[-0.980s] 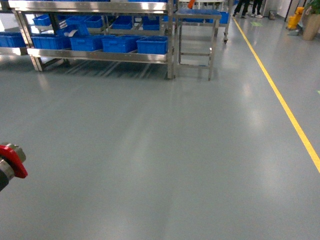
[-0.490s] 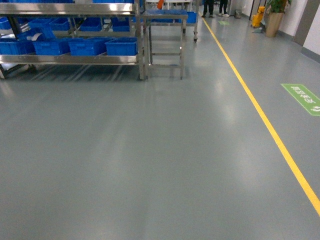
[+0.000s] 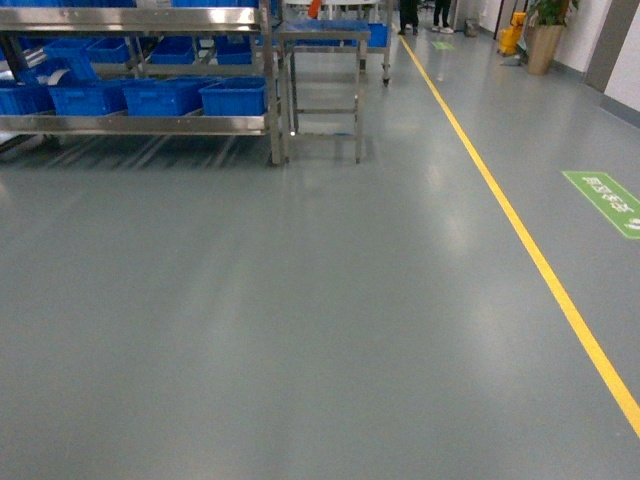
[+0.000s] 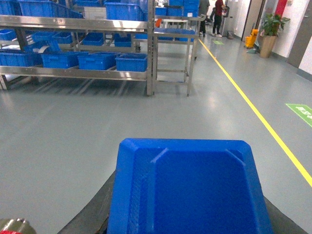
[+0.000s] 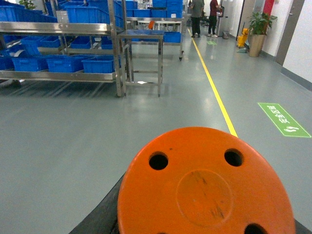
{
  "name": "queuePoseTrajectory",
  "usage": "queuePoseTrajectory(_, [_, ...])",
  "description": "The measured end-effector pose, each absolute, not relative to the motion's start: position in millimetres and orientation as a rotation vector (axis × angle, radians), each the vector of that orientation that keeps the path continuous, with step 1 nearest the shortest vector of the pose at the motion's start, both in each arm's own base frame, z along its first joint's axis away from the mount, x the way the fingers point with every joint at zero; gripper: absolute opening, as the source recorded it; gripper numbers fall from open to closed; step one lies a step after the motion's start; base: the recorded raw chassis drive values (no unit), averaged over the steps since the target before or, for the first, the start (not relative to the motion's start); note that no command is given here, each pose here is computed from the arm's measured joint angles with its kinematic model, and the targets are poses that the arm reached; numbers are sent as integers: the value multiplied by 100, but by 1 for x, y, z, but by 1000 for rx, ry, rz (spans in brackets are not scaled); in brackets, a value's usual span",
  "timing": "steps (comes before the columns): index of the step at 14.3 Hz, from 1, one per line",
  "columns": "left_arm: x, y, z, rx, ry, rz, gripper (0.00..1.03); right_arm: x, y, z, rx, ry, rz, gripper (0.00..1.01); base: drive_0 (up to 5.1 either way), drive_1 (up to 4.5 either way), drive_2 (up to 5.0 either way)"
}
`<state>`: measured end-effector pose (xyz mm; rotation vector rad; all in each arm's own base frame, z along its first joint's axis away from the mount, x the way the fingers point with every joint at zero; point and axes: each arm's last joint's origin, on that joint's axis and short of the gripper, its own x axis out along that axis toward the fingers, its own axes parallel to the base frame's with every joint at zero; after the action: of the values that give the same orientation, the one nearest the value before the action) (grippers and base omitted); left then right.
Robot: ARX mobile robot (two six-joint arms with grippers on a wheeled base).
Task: Sort blue parts and orange caps into right shelf containers
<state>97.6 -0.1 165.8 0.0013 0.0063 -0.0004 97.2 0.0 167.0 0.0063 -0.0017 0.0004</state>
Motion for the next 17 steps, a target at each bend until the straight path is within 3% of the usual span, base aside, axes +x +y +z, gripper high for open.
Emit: queuePoseTrajectory(17, [98, 0, 166, 1, 1, -1, 41, 97, 0, 167, 6, -2, 0, 43, 15, 432, -401])
